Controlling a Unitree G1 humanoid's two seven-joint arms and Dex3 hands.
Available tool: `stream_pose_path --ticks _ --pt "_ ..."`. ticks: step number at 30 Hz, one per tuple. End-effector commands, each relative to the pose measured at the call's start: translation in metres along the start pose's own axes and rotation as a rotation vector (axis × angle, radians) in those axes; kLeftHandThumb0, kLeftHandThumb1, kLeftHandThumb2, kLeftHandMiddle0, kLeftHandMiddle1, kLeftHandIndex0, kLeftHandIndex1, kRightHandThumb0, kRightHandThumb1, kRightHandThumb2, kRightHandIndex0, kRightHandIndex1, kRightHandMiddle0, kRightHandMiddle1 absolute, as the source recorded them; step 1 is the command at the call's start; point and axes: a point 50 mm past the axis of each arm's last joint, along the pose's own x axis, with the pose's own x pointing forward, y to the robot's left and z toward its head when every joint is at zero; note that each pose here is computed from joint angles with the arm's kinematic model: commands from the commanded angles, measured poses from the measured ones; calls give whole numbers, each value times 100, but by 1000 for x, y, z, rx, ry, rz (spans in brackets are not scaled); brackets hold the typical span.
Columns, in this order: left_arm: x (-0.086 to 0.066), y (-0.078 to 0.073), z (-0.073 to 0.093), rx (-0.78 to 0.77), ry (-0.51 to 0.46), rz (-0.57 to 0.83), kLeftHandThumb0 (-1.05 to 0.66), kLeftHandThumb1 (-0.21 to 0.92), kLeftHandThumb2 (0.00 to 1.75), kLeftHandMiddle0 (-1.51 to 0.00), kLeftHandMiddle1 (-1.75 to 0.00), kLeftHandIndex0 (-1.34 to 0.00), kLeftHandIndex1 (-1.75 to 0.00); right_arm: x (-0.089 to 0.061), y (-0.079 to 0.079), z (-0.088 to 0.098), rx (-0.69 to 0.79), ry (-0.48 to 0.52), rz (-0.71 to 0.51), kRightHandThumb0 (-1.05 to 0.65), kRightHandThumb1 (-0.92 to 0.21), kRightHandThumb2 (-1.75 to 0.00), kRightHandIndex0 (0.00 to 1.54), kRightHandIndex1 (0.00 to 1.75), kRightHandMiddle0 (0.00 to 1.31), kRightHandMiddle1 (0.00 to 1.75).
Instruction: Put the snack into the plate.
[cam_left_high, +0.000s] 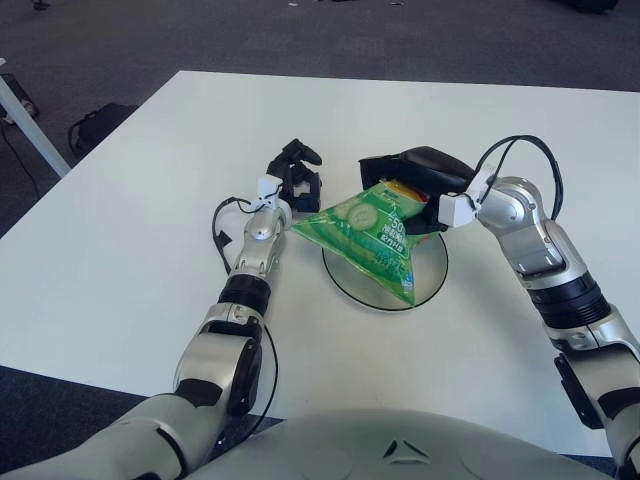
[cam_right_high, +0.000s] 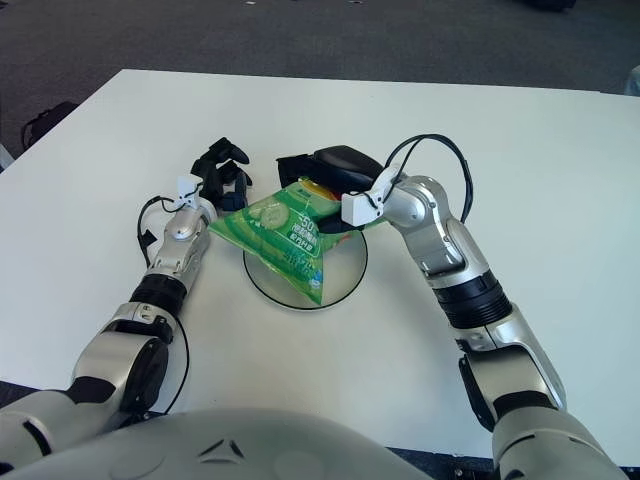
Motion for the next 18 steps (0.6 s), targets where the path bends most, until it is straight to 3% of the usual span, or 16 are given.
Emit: stream_pose_path --ticks 1,4,5,8,9,12,14,18 --pt "-23 5 -33 7 141 19 -1 15 151 -62 -175 -61 -175 -1 5 -6 6 24 50 0 -4 -161 82 173 63 167" --pt "-23 5 -33 11 141 19 -1 15 151 -62 -175 -61 -175 -1 6 -6 12 17 72 0 -7 -157 80 174 60 166" --pt "-23 5 -33 13 140 19 -1 15 151 -62 -175 -61 -175 -1 7 -6 14 14 80 0 -22 -140 65 172 52 169" --pt "-24 4 -32 19 132 24 -1 16 151 -62 -175 -61 -175 -2 8 -7 26 -1 113 0 -48 -110 43 168 38 173" --pt "-24 4 -31 21 129 27 -1 16 151 -62 -175 -61 -175 -3 8 -7 31 -7 126 -10 -38 -111 28 155 25 167" --pt "-25 4 -30 22 123 36 -1 16 150 -61 -175 -60 -175 -4 7 -9 40 -15 176 -24 -24 -116 9 129 8 147" --pt "-25 4 -31 18 122 40 -1 16 150 -61 -175 -60 -175 -5 2 -9 40 -11 220 -30 -21 -115 5 113 4 134" --pt "-25 4 -32 12 129 43 -1 18 148 -60 -175 -59 -175 -8 -9 -4 29 -10 292 -43 -22 -105 1 52 1 87"
